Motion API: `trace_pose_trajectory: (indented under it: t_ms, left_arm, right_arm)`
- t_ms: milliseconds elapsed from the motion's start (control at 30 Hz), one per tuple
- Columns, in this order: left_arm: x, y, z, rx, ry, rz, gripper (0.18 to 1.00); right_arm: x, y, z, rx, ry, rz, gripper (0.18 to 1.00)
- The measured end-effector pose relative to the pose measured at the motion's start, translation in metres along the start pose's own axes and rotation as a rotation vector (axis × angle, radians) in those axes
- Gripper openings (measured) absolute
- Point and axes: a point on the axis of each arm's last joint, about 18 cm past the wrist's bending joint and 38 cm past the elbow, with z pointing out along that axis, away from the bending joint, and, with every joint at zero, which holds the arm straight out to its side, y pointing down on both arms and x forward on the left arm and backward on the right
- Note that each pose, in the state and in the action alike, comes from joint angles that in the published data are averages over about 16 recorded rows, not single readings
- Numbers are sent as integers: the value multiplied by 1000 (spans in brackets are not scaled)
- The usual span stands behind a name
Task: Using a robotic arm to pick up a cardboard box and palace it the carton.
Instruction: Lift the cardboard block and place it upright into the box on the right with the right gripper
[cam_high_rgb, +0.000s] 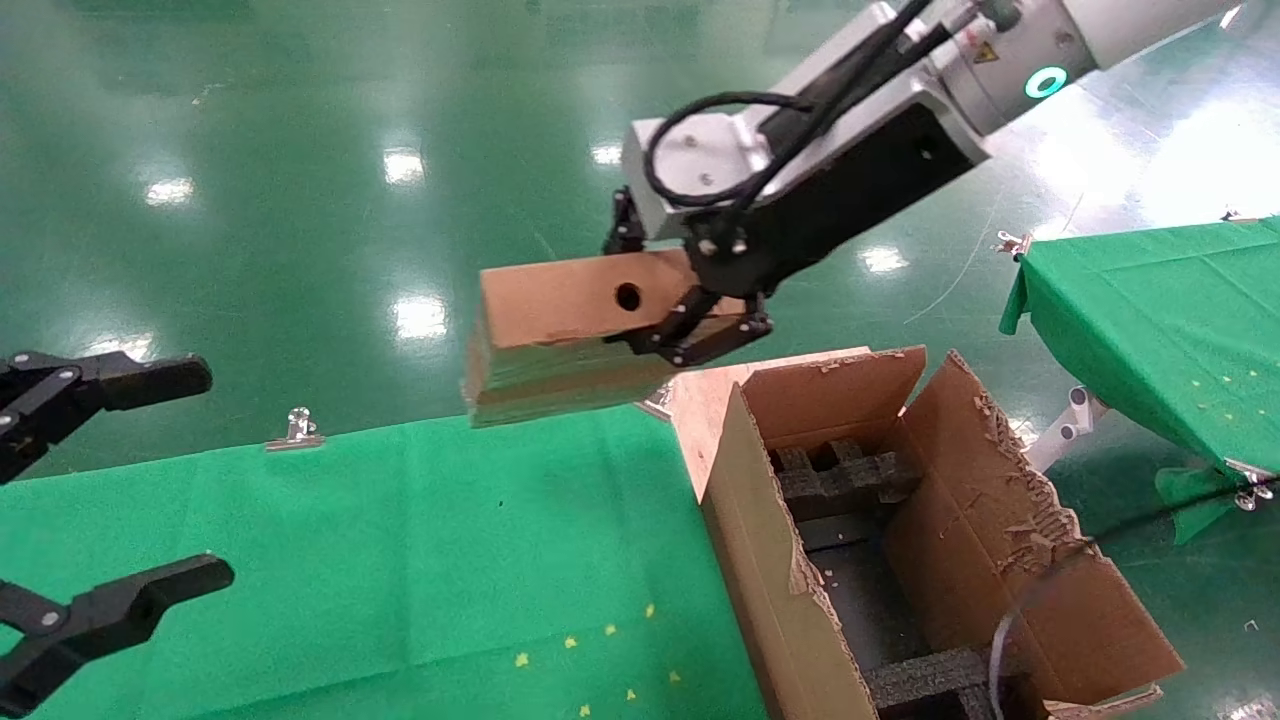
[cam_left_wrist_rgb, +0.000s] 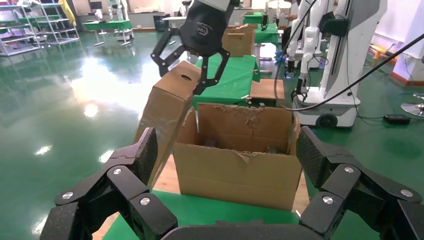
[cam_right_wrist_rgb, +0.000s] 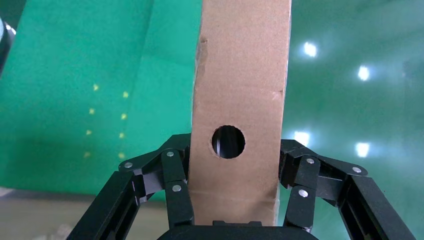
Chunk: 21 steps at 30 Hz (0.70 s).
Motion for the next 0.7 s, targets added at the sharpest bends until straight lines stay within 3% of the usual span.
trace_pose_trajectory:
  t_ms: [300,700]
  left_arm:
    - [0,0,0,0,0,0,1001]
    - [0,0,0,0,0,0,1001]
  right_arm:
    - [-25,62,-52,-138,49,151,319]
    - [-83,134,-120,-314,107,359,317]
